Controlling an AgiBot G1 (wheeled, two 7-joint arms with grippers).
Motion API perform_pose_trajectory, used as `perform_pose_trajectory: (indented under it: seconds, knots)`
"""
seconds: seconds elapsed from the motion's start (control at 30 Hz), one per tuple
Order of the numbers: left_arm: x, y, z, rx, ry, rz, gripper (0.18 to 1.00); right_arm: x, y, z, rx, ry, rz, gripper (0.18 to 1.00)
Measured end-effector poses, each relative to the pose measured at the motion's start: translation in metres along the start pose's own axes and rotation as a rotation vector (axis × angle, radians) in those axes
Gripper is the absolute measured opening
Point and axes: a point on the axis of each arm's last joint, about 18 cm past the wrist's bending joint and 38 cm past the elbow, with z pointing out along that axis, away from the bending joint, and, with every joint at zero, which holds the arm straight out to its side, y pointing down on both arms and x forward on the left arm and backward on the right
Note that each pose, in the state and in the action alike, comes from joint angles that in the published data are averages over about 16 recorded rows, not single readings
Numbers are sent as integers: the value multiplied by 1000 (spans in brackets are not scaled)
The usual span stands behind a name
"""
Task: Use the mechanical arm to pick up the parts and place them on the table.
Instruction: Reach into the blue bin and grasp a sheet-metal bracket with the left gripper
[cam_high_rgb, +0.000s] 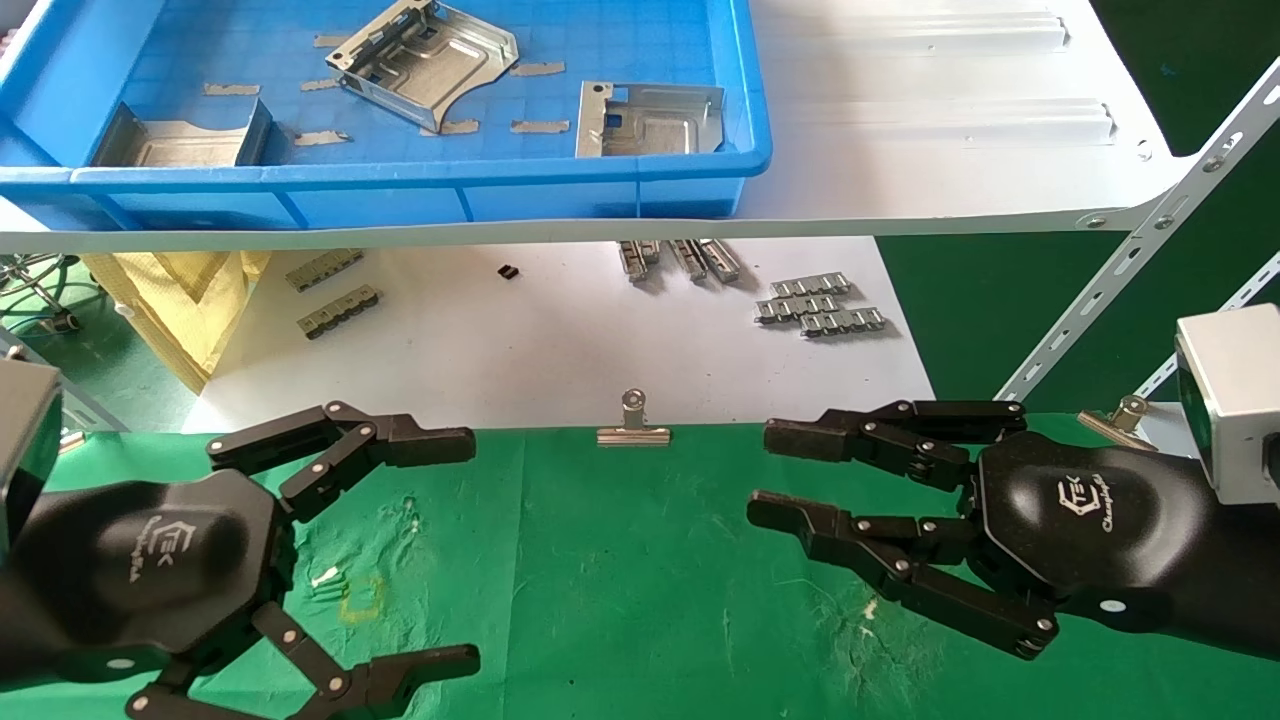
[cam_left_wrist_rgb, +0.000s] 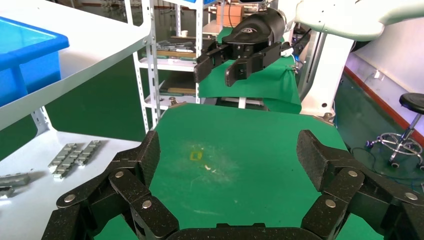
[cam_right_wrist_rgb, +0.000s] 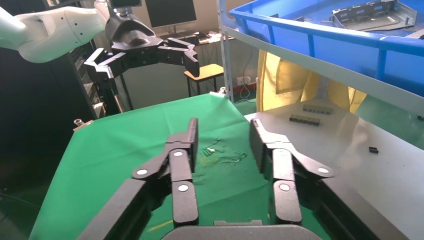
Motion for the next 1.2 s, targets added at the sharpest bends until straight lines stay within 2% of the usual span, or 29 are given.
perform_pose_trajectory:
  seconds: [0.27,0.37,0.6,0.73,0.93,1.2]
  knots:
    - [0,0,0,1,0,1,1001,0,0,0,0,0,0,380]
    - [-3,-3,0,5,-5,8,1001,0,0,0,0,0,0,336]
    - [-33,-24,4,35,-61,43,1001,0,0,0,0,0,0,247]
    - [-71,-44,7,58,-137,68,1001,0,0,0,0,0,0,217]
    - [-153,-83,14,81,-334,87,1001,0,0,0,0,0,0,196]
    - [-245,-109,23,-5,-623,67,1001,0,0,0,0,0,0,192]
